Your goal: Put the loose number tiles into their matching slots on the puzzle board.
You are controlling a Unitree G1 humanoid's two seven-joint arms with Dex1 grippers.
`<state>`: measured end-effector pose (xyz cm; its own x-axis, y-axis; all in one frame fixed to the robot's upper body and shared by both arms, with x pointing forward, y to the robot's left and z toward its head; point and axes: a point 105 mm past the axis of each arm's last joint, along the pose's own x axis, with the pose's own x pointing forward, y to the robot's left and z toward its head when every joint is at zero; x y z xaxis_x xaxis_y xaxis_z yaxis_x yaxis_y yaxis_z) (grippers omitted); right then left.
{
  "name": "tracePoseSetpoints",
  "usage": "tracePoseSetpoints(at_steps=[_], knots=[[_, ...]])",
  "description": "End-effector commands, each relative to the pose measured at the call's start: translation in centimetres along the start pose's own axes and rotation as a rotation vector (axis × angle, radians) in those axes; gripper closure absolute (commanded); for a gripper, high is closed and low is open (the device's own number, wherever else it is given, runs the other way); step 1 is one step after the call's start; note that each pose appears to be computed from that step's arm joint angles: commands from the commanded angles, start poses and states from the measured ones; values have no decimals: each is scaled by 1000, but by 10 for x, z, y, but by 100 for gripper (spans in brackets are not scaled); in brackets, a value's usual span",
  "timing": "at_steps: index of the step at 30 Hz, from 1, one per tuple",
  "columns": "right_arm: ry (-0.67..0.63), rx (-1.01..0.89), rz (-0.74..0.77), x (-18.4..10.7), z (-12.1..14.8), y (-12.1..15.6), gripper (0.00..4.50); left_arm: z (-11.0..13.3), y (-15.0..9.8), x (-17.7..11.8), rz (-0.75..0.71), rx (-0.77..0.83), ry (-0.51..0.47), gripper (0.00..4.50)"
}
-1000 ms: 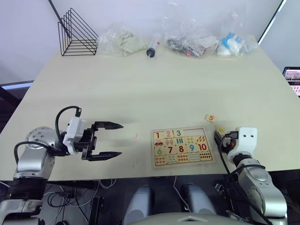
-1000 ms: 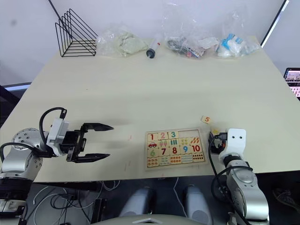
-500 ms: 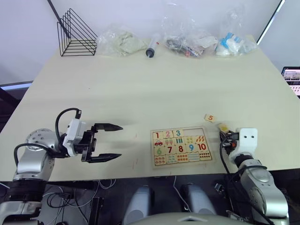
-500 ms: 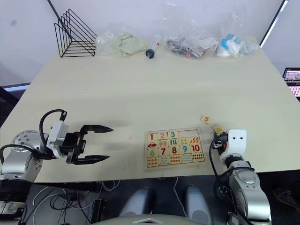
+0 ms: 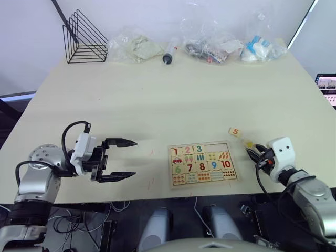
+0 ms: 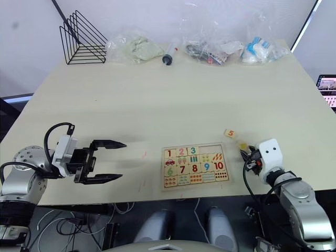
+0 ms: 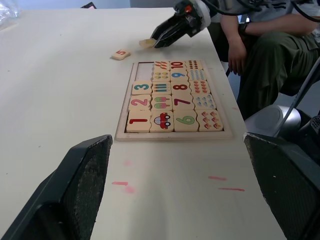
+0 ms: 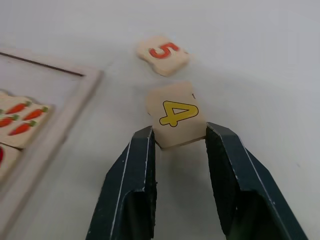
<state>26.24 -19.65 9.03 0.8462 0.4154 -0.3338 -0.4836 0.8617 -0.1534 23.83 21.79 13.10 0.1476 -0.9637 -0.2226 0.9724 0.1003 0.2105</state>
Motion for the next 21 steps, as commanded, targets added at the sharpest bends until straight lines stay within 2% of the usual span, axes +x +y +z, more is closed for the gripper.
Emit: tracePoseSetpoints(at_steps=[1,7,11,16,21], knots=[[-15,-97,171,-4,27,10,362,5,-4,2,-37,34,-9,0],[40,-217,328,1,42,20,362,5,-6,3,-41,34,-12,0],[71,-353,492,7,61,33,362,6,-6,3,-41,34,-13,0],[128,-414,536,19,76,35,362,7,-7,4,-40,35,-13,0],[213,-515,581,26,78,37,362,7,-7,5,-41,38,-11,0]])
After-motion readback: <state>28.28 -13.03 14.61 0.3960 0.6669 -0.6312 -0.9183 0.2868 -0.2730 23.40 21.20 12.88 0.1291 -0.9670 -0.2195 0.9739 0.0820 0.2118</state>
